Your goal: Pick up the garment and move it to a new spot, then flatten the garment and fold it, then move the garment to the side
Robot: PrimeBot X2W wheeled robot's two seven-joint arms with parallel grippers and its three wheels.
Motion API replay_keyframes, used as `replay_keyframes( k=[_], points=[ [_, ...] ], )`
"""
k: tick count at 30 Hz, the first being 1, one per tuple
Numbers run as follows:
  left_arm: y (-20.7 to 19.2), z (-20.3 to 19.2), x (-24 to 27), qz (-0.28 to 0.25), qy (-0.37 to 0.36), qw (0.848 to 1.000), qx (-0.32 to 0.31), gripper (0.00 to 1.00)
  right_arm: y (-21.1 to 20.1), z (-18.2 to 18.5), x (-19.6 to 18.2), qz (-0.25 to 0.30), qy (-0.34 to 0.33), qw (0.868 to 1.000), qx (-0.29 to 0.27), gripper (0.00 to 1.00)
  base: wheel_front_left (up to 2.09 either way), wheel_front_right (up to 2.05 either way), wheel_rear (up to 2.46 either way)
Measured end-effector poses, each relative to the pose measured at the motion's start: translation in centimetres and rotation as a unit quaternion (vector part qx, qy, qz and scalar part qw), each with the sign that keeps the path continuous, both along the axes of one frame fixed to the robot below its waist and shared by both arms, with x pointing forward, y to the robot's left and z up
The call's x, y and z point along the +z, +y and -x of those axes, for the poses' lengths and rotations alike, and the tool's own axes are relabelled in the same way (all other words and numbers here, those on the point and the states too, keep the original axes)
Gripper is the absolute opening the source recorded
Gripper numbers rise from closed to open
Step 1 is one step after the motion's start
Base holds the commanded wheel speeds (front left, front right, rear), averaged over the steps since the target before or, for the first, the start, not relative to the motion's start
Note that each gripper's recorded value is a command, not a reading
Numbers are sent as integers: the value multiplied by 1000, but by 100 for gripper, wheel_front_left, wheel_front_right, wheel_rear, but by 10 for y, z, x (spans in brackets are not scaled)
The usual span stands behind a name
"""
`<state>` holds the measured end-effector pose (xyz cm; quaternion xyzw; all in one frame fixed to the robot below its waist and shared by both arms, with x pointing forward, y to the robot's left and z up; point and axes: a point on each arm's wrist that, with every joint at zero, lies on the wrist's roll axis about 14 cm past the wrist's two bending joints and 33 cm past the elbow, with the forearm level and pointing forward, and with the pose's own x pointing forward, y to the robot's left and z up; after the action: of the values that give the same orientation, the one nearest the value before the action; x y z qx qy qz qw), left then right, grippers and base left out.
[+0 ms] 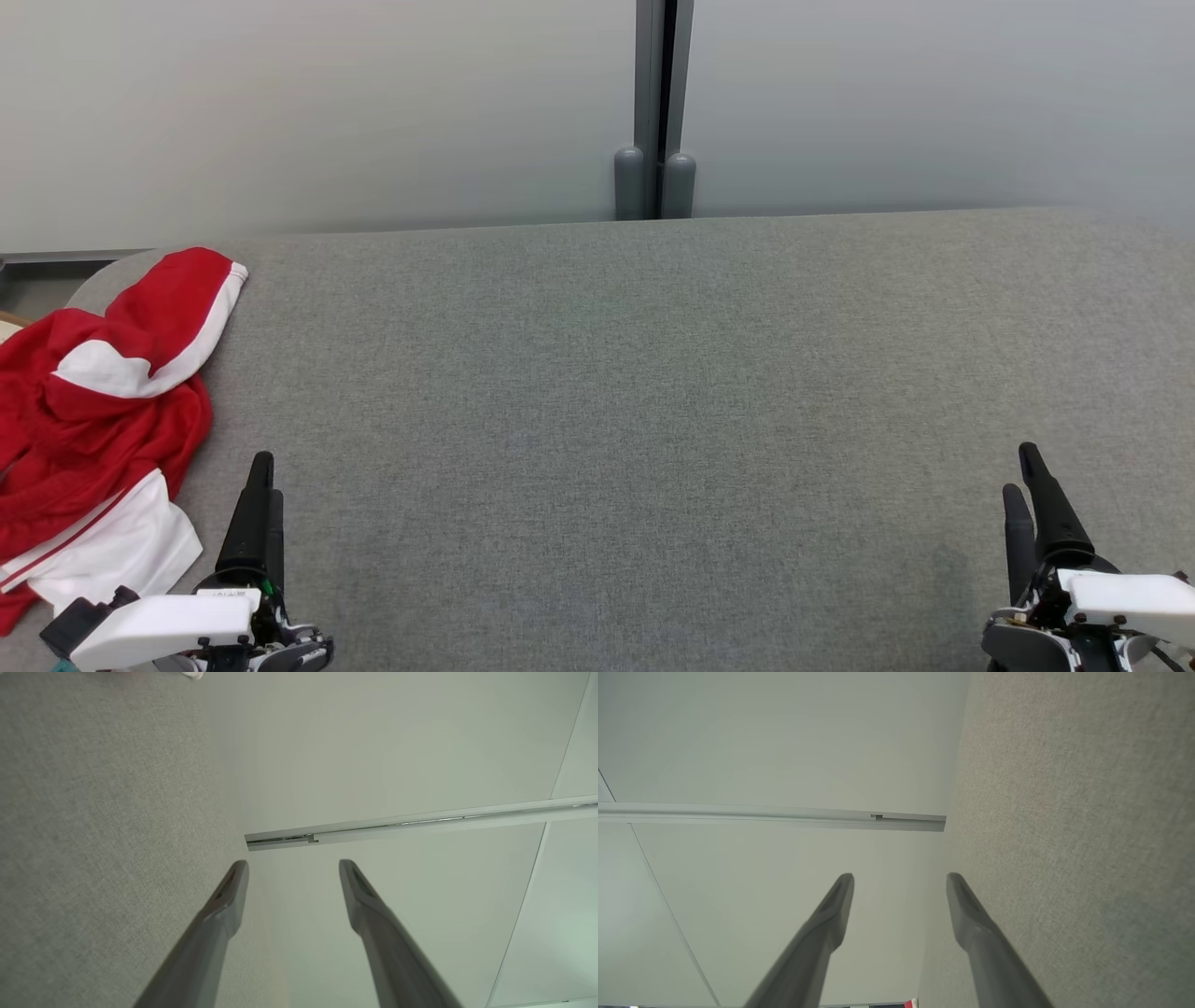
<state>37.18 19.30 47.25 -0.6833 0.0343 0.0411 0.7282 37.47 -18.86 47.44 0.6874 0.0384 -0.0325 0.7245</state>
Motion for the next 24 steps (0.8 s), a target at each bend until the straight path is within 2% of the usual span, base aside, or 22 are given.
replay_keyframes(
  k=[5, 10, 19, 24],
  points=[
    [0, -3, 7, -50, -8, 999, -2, 100, 1, -1, -1, 77, 3, 997, 10, 100, 0, 0, 0],
    [-4, -7, 16, -100, -17, 995, -8, 100, 9, -3, 2, 159, -2, 987, 30, 100, 0, 0, 0],
    [-21, -8, 17, -188, -15, 981, -33, 100, 21, -5, 11, 251, -24, 967, 49, 100, 0, 0, 0],
    [-26, -9, 23, -221, -24, 974, -39, 100, 26, -5, 14, 283, -33, 957, 57, 100, 0, 0, 0]
  ],
)
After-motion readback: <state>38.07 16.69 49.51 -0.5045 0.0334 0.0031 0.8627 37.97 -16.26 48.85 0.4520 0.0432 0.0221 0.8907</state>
